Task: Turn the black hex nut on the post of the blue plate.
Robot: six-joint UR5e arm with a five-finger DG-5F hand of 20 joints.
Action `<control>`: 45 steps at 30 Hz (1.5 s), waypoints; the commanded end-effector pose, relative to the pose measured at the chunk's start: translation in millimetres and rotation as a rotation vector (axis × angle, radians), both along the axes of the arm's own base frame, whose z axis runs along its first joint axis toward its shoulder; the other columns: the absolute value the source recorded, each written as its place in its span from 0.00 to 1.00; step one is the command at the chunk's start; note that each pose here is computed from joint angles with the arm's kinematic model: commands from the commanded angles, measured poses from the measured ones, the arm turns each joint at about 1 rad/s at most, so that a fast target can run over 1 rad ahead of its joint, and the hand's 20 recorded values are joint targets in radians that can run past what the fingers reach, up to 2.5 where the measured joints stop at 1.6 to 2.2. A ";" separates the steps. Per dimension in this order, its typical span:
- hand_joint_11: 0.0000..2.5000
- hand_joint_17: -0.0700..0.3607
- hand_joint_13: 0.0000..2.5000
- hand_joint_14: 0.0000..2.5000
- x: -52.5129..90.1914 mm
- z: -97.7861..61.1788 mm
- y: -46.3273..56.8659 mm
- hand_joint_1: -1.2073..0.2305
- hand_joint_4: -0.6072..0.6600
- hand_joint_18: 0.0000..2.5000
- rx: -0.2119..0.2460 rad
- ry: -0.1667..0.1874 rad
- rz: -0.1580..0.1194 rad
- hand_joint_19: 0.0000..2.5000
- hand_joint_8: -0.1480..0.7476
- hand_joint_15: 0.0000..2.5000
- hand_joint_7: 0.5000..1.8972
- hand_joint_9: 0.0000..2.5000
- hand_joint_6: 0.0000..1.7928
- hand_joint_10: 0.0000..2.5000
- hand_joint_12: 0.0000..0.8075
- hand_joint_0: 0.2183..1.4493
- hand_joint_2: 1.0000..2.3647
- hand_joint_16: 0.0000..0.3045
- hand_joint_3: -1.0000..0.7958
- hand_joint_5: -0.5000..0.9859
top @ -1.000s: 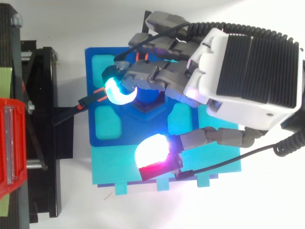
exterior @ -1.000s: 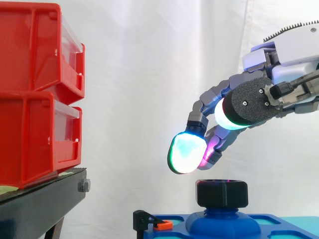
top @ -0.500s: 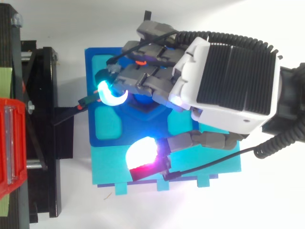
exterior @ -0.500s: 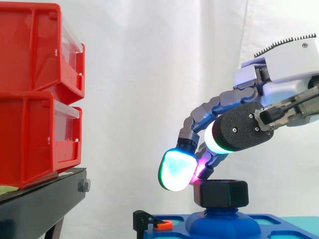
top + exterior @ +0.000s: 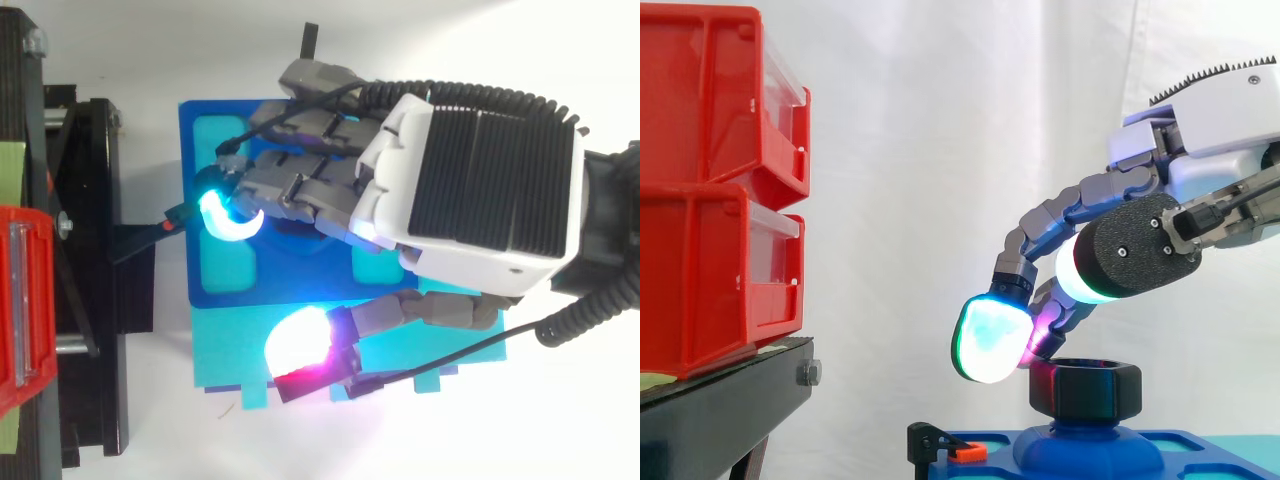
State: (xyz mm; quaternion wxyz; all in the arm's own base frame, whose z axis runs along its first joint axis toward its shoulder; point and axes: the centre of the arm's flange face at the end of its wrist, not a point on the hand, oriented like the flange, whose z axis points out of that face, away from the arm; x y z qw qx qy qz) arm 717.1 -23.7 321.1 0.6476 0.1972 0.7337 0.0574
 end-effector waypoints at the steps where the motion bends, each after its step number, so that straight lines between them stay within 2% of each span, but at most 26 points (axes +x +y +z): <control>1: 0.02 0.48 0.18 0.00 0.1 0.1 1.3 0.53 0.71 0.09 -0.001 0.001 0.005 0.04 0.53 0.01 0.21 0.28 0.28 0.00 0.49 0.22 0.00 0.20 0.28 0.23; 6: 0.02 0.48 0.18 0.00 -0.5 0.2 1.3 0.53 0.71 0.09 -0.002 0.007 0.007 0.04 0.53 0.01 0.20 0.28 0.28 0.00 0.49 0.22 0.00 0.20 0.28 0.23; 11: 0.02 0.48 0.18 0.00 -2.6 -1.6 -3.3 0.53 0.71 0.09 -0.005 0.023 0.002 0.05 0.53 0.01 0.21 0.28 0.28 0.00 0.49 0.22 0.00 0.20 0.28 0.23; 16: 0.02 0.48 0.18 0.00 -3.5 -2.5 -7.3 0.53 0.71 0.09 -0.002 0.033 0.022 0.05 0.53 0.01 0.21 0.28 0.28 0.00 0.49 0.22 0.00 0.20 0.28 0.23; 20: 0.02 0.48 0.18 0.00 -4.3 -3.0 -10.9 0.53 0.71 0.09 -0.001 0.040 0.025 0.05 0.53 0.01 0.21 0.28 0.28 0.00 0.49 0.22 0.00 0.20 0.28 0.23; 23: 0.02 0.48 0.18 0.00 -5.6 -3.7 -17.5 0.53 0.71 0.09 -0.003 0.049 0.017 0.05 0.53 0.01 0.21 0.28 0.28 0.00 0.49 0.22 0.00 0.20 0.28 0.23; 28: 0.02 0.48 0.18 0.00 -6.7 -4.3 -26.7 0.53 0.71 0.10 0.000 0.056 0.029 0.05 0.53 0.01 0.21 0.28 0.28 0.00 0.49 0.23 0.00 0.20 0.28 0.23; 36: 0.02 0.48 0.19 0.00 -8.8 -4.8 -46.5 0.53 0.71 0.10 0.004 0.062 0.029 0.05 0.54 0.01 0.21 0.29 0.28 0.00 0.49 0.23 0.00 0.20 0.28 0.23; 39: 0.02 0.48 0.19 0.00 -9.5 -5.1 -50.7 0.53 0.72 0.10 0.001 0.066 0.034 0.05 0.54 0.01 0.21 0.29 0.28 0.00 0.49 0.23 0.00 0.20 0.28 0.23; 41: 0.02 0.48 0.19 0.00 -10.5 -5.3 -57.8 0.53 0.72 0.10 0.002 0.069 0.039 0.05 0.54 0.01 0.21 0.29 0.28 0.00 0.49 0.23 0.00 0.20 0.28 0.23; 45: 0.02 0.48 0.20 0.00 -11.2 -5.4 -63.8 0.53 0.72 0.11 0.001 0.070 0.044 0.05 0.54 0.01 0.21 0.29 0.28 0.00 0.49 0.23 0.00 0.20 0.28 0.23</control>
